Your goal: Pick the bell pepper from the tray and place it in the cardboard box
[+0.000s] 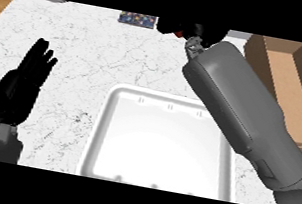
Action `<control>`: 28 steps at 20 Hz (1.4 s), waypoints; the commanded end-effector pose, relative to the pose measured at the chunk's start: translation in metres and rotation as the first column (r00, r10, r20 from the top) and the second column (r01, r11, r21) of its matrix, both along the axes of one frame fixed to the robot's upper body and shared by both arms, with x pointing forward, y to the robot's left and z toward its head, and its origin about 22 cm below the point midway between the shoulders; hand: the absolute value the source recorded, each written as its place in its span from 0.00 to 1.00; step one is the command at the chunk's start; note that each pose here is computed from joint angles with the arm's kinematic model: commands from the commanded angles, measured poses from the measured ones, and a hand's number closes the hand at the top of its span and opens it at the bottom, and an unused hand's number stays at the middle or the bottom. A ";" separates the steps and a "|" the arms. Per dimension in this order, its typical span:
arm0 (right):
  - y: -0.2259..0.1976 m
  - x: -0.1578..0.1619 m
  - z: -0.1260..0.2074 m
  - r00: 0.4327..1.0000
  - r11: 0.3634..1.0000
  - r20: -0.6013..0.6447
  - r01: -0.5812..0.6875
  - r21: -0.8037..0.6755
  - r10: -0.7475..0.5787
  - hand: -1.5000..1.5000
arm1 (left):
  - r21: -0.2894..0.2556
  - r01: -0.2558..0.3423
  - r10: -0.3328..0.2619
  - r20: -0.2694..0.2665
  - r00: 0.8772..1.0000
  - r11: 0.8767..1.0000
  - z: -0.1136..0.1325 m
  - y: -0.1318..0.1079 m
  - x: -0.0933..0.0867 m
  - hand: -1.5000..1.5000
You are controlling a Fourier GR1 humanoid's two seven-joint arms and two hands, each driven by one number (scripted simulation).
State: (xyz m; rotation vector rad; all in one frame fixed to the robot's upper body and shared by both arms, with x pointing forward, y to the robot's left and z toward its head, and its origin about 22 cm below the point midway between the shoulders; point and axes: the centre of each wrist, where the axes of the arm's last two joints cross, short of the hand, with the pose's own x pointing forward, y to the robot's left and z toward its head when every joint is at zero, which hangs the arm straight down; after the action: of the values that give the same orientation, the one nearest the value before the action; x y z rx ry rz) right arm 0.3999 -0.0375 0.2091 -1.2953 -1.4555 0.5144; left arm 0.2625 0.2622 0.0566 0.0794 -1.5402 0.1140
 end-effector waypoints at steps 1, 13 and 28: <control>-0.040 0.010 -0.001 0.991 0.991 -0.023 0.129 0.037 -0.128 1.00 | 0.005 -0.001 0.001 -0.006 1.000 1.000 -0.010 0.005 -0.012 0.50; -0.176 0.032 -0.032 0.963 0.959 -0.022 0.267 -0.091 -0.270 1.00 | -0.011 0.006 -0.006 0.009 1.000 1.000 -0.014 -0.005 0.015 0.50; -0.277 0.037 -0.115 0.748 0.926 -0.545 0.294 -0.238 -0.378 0.00 | -0.013 0.055 -0.055 0.008 0.998 0.998 -0.006 -0.006 0.003 0.50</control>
State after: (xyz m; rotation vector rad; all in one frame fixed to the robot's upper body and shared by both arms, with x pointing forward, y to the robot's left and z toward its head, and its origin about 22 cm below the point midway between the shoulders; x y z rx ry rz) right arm 0.4454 -0.2815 0.1197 -1.4254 -0.7703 0.6896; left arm 0.2692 0.2564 0.0562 0.0454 -1.5560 0.0906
